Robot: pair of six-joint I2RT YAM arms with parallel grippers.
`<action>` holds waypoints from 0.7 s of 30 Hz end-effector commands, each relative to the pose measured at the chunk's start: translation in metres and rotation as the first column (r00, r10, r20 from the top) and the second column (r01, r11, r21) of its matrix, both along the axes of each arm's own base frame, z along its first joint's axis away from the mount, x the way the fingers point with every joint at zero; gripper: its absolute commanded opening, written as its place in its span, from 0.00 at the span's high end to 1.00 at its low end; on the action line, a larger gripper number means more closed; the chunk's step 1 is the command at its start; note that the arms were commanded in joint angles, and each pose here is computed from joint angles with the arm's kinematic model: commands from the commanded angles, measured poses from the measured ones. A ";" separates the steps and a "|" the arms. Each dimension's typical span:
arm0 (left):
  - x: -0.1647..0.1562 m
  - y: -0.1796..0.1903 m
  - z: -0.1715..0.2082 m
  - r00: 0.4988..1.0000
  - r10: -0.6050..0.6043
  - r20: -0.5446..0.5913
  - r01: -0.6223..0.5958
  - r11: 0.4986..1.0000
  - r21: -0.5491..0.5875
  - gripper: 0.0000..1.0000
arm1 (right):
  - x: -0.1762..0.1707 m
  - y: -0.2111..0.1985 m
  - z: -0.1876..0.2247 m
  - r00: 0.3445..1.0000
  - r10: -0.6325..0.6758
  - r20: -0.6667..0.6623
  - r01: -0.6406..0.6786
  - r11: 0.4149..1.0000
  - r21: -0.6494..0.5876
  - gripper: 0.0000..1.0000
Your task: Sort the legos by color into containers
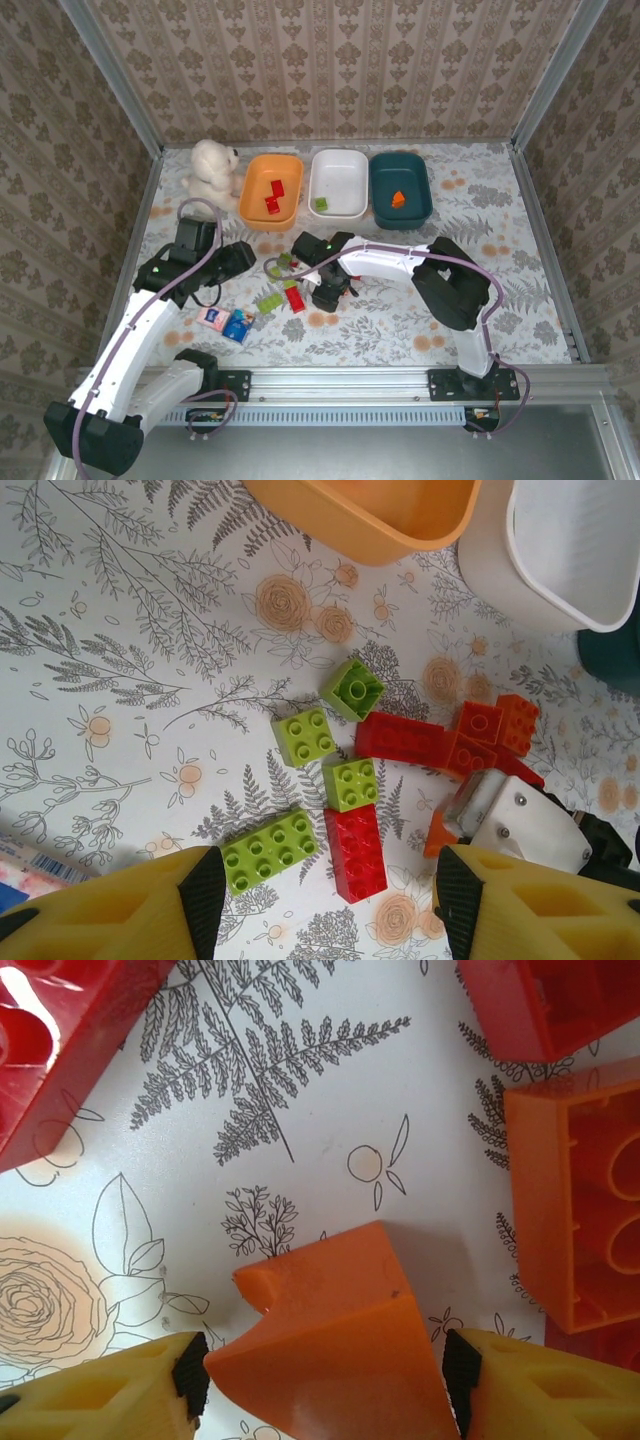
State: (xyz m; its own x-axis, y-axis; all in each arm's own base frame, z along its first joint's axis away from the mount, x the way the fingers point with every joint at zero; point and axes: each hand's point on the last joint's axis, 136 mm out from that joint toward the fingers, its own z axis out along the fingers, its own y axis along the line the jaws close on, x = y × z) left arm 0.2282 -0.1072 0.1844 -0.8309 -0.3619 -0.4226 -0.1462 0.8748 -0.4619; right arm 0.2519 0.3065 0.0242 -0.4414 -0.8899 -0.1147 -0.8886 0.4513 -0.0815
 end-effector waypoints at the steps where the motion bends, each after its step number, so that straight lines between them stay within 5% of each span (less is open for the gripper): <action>1: -0.003 -0.005 -0.004 1.000 -0.004 -0.019 0.003 1.000 -0.016 0.39 | 0.008 0.001 -0.006 1.000 -0.030 -0.001 0.030 0.999 -0.026 0.40; 10: -0.005 -0.014 -0.007 0.999 -0.032 -0.017 0.032 0.999 -0.012 0.39 | 0.011 0.000 0.006 0.996 -0.079 0.027 0.079 0.997 -0.002 0.70; 16: -0.008 -0.027 -0.011 0.995 -0.097 -0.012 0.097 0.995 -0.009 0.39 | 0.027 -0.013 0.068 0.970 -0.222 0.098 0.207 0.968 0.142 0.74; 21: -0.005 -0.049 -0.013 0.985 -0.170 0.004 0.170 0.985 -0.026 0.39 | 0.071 -0.060 0.130 0.869 -0.464 0.173 0.406 0.868 0.286 0.76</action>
State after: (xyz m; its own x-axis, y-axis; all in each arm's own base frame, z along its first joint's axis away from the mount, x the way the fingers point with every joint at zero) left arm 0.2197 -0.1449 0.1712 -0.8793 -0.2486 -0.4062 -0.0351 0.8844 -0.4653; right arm 0.2964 0.2792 0.1161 -0.6319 -0.6908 -0.3516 -0.7121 0.6964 -0.0884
